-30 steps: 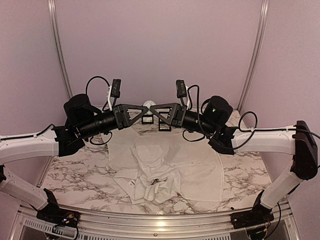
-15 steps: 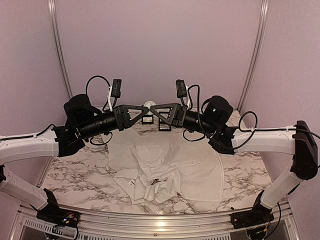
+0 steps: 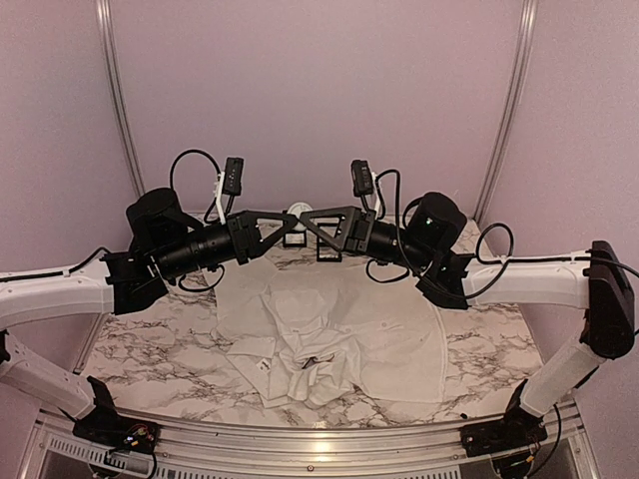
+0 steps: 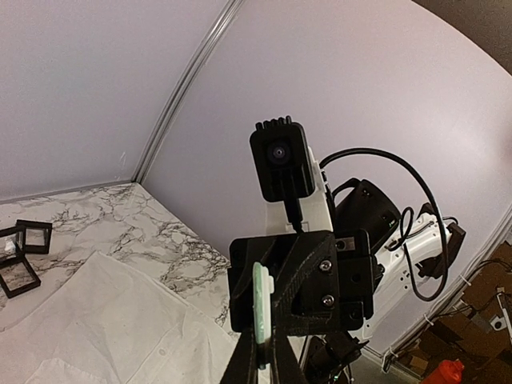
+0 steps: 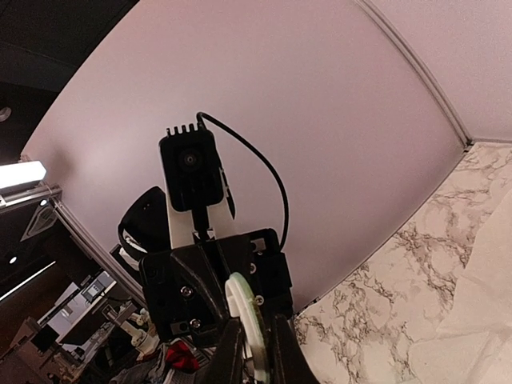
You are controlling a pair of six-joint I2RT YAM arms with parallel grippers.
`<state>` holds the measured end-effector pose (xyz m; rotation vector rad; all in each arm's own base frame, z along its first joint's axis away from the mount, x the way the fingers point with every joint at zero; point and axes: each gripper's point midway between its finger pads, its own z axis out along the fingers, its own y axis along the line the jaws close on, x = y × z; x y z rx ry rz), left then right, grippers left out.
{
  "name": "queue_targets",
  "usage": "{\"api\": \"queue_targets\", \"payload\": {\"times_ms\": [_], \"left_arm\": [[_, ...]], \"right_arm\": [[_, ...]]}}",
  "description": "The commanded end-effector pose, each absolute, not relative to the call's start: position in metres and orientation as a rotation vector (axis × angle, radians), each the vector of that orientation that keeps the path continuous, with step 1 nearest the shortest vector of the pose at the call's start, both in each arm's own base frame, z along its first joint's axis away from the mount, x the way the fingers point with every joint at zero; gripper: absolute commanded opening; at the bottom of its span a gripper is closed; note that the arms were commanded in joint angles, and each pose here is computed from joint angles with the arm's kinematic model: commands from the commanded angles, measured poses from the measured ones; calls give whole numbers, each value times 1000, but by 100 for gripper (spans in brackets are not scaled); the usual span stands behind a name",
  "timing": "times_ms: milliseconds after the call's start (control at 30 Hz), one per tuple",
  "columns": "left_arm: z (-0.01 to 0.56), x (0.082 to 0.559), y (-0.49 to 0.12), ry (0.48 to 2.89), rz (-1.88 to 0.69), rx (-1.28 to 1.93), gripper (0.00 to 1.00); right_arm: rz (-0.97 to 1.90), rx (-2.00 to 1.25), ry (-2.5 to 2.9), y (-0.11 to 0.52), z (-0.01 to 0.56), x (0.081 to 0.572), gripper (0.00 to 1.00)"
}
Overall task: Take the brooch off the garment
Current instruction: Close the brooch at the center of the board.
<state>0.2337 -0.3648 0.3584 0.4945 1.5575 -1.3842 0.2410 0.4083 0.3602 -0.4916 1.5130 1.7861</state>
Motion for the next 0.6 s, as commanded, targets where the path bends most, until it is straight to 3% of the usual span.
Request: {"api": "queue_targets", "payload": {"times_ms": [0,567], "left_arm": [[364,220,-369,1548,-1402,539,0],[363,220,-359,1528,-1481,378,0]], "right_arm": [[1779,-434,1504,404,362,248,11],[1745,-411,1469,401,367,252,11]]}}
